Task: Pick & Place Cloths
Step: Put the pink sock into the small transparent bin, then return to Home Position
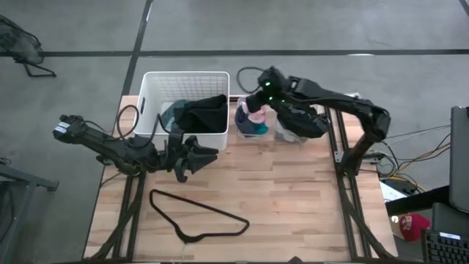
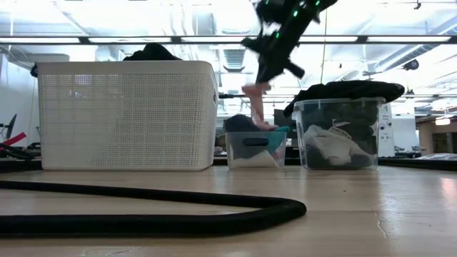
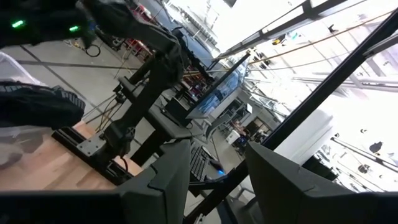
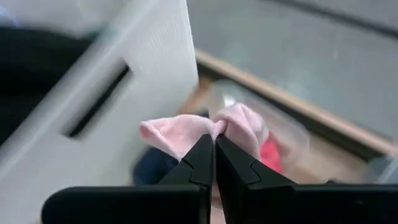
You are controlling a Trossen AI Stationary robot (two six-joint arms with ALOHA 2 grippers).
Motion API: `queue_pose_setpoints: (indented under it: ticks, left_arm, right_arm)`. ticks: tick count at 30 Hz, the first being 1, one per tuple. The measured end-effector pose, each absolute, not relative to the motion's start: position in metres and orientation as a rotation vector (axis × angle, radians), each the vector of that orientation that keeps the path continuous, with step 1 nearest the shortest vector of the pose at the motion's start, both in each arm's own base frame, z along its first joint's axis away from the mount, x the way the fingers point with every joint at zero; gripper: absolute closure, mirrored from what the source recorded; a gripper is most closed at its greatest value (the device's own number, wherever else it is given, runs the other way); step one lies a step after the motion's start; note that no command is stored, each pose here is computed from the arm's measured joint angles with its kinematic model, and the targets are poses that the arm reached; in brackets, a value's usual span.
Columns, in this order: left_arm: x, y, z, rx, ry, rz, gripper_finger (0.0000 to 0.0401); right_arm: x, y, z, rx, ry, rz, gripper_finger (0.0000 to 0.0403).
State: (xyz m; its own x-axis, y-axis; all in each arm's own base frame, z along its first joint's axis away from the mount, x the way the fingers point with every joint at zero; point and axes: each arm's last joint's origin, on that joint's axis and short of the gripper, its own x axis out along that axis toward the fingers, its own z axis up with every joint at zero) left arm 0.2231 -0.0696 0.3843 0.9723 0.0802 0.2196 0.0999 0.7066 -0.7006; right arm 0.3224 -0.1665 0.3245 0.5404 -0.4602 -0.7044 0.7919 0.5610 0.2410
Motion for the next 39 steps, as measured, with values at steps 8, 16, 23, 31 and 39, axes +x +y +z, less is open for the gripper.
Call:
queue_pose_setpoints:
  ticks: [8, 16, 23, 31, 39]
  left_arm:
    - [0.224, -0.070, 0.379, -0.819, -0.195, 0.001, 0.0239]
    - [0.225, -0.070, 0.376, -0.790, -0.171, 0.034, 0.0239]
    - [0.223, -0.068, 0.376, -0.684, -0.165, 0.066, 0.0269]
    - [0.203, -0.065, 0.383, -0.588, -0.113, -0.060, 0.0390]
    - [0.167, -0.055, 0.395, -0.574, -0.100, -0.131, 0.0396]
  right_arm:
    - [0.343, -0.171, 0.275, 0.682, 0.847, -0.694, 0.0386]
    - [0.336, -0.163, 0.293, 0.713, 0.817, -0.587, 0.0289]
    - [0.320, -0.137, 0.328, 0.679, 0.772, -0.462, 0.0250]
    - [0.296, -0.074, 0.384, 0.522, 0.586, -0.348, 0.0383]
    - [0.255, -0.009, 0.421, 0.367, 0.330, -0.213, 0.0394]
